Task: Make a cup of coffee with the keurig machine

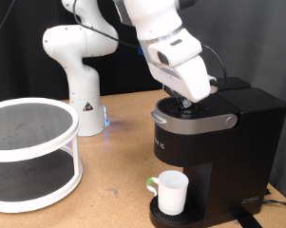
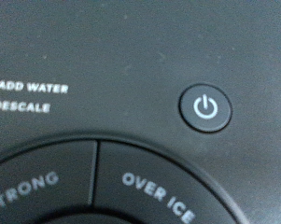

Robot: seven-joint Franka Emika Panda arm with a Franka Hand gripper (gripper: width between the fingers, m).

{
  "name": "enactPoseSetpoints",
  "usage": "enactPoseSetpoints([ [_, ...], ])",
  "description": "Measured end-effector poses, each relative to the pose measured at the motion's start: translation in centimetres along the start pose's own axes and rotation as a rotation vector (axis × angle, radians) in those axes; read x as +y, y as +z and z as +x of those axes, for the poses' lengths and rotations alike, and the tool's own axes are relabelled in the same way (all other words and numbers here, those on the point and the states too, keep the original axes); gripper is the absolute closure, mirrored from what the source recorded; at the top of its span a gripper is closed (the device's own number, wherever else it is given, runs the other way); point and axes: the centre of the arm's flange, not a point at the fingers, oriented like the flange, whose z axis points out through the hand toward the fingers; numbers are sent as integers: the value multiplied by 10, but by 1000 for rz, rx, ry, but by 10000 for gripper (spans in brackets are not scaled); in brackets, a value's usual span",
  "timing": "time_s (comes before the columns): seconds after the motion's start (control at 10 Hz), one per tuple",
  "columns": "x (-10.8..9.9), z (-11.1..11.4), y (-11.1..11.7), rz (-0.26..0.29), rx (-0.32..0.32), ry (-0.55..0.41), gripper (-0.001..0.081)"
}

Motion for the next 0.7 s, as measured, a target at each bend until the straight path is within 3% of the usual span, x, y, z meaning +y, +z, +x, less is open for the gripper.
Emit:
enactPoseSetpoints([
  [0.7, 21, 3, 1, 156, -34, 147, 806],
])
